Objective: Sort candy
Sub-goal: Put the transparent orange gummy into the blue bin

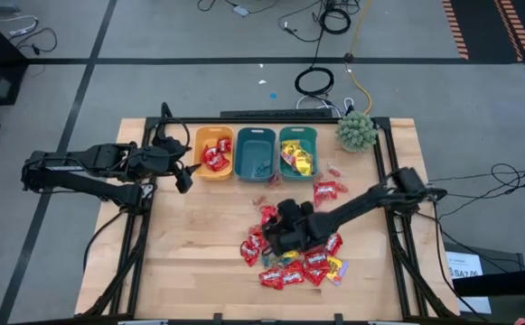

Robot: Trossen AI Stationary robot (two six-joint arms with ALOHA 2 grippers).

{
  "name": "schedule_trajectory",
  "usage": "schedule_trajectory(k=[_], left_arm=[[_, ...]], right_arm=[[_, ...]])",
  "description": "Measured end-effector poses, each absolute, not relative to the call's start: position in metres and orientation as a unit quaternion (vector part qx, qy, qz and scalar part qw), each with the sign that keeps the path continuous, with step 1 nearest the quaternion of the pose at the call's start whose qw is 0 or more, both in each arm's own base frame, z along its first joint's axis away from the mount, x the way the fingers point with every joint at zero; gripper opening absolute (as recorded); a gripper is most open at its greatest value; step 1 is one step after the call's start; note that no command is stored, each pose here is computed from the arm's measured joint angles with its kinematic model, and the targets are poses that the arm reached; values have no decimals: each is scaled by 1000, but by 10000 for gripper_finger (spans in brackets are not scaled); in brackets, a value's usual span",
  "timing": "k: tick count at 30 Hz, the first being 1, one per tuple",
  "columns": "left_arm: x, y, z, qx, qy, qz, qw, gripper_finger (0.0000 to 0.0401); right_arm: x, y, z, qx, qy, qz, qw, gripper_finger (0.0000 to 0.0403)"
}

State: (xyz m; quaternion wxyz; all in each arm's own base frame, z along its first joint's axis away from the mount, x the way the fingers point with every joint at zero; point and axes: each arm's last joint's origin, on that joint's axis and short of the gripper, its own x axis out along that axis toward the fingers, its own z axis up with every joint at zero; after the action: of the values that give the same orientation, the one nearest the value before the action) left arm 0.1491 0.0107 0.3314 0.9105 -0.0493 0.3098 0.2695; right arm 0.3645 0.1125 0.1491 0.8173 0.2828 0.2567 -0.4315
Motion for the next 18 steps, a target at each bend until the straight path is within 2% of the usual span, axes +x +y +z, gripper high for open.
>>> schedule_trajectory(k=[5, 11, 18], left_arm=[[149, 10, 331, -55, 314, 255, 913, 297], [150, 9, 331, -58, 315, 249, 914, 297], [150, 9, 331, -58, 315, 249, 914, 297]], right_arm=[[381, 115, 117, 234, 181, -455, 840, 224], [393, 105, 75, 206, 167, -474, 840, 224], [397, 103, 78, 197, 172, -462, 848, 224]])
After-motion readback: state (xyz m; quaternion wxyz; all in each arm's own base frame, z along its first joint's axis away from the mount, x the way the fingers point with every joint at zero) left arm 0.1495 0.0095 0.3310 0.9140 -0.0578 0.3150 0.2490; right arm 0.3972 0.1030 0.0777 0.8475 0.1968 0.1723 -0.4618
